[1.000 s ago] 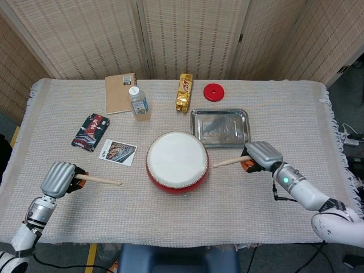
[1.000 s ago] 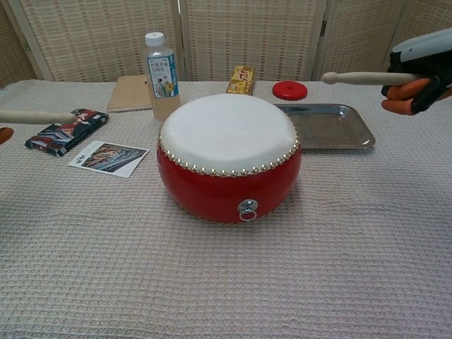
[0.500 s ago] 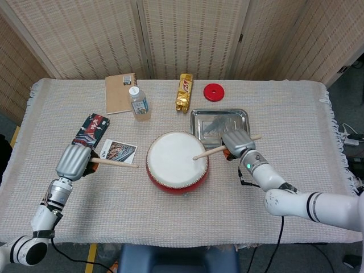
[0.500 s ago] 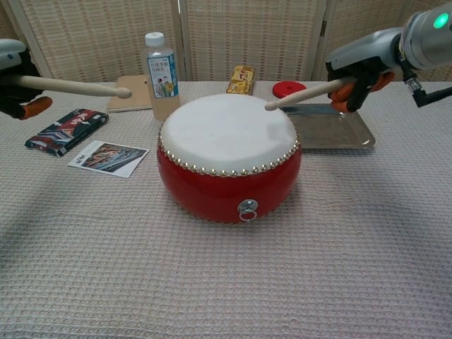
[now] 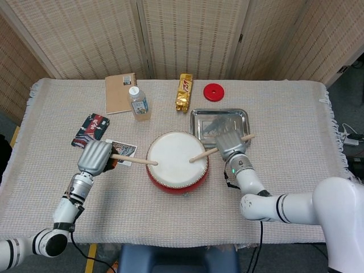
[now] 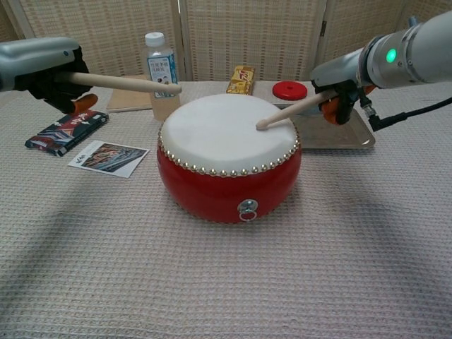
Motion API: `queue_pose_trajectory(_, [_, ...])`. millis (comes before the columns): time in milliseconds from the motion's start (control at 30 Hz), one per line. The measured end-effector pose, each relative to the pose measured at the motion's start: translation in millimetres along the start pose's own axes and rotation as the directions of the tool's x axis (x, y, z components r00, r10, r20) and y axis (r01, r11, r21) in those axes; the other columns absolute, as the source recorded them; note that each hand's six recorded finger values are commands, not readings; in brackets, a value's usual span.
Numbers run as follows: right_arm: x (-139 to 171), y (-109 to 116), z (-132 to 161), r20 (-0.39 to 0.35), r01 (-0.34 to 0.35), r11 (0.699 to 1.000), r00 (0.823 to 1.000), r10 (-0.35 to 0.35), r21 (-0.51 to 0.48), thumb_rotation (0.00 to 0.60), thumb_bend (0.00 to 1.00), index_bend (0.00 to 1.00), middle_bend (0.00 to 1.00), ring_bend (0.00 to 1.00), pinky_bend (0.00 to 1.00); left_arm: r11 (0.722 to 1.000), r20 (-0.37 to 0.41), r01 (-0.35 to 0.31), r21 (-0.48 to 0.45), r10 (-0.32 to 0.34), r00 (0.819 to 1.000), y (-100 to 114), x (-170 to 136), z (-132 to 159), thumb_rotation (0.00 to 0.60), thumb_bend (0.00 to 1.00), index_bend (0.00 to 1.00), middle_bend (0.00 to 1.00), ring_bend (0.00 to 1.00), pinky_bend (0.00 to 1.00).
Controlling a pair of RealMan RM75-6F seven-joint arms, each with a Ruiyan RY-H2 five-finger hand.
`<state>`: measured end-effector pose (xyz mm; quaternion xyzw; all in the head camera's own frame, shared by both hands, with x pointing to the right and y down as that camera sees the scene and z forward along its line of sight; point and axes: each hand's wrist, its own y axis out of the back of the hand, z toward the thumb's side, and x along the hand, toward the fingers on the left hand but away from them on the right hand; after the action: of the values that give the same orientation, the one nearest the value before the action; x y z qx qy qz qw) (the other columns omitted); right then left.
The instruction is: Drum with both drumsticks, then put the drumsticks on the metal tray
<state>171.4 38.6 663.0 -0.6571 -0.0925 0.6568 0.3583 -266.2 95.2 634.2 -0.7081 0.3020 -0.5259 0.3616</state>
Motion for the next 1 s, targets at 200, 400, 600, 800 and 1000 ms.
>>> queue_pose_trajectory(200, [21, 36, 1, -0.086, 0.077, 0.977, 0.992, -0.096, -0.199, 0.600, 0.86, 1.00, 1.00, 1.00, 1.00, 0.999, -0.015, 0.024, 0.038, -0.023, 1.000, -22, 13, 15, 0.600, 0.55, 1.00, 1.00, 1.00, 1.00])
queue_pose_trajectory(400, [34, 45, -5, -0.124, 0.095, 0.968, 0.984, -0.126, -0.233, 0.600, 0.86, 1.00, 1.00, 1.00, 1.00, 0.993, -0.020, 0.036, 0.112, -0.034, 0.999, -37, 19, 23, 0.600, 0.55, 1.00, 1.00, 1.00, 1.00])
queue_pose_trajectory(600, [17, 14, -1, -0.099, 0.043, 0.993, 0.994, -0.054, -0.110, 0.600, 0.86, 1.00, 1.00, 1.00, 1.00, 0.982, -0.054, -0.028, 0.187, 0.038, 0.998, -19, 17, 17, 0.600, 0.55, 1.00, 1.00, 1.00, 1.00])
queue_pose_trajectory(800, [0, -11, 0, -0.043, -0.002, 1.000, 0.999, 0.001, -0.018, 0.600, 0.86, 1.00, 1.00, 1.00, 1.00, 0.982, -0.046, -0.055, 0.179, 0.064, 0.997, -5, 13, 18, 0.600, 0.54, 1.00, 1.00, 1.00, 1.00])
queue_pose_trajectory(1000, [8, 4, 6, -0.067, 0.036, 0.997, 0.997, -0.041, -0.074, 0.600, 0.86, 1.00, 1.00, 1.00, 1.00, 0.986, -0.044, 0.013, 0.167, -0.006, 0.999, -32, 18, 27, 0.600, 0.54, 1.00, 1.00, 1.00, 1.00])
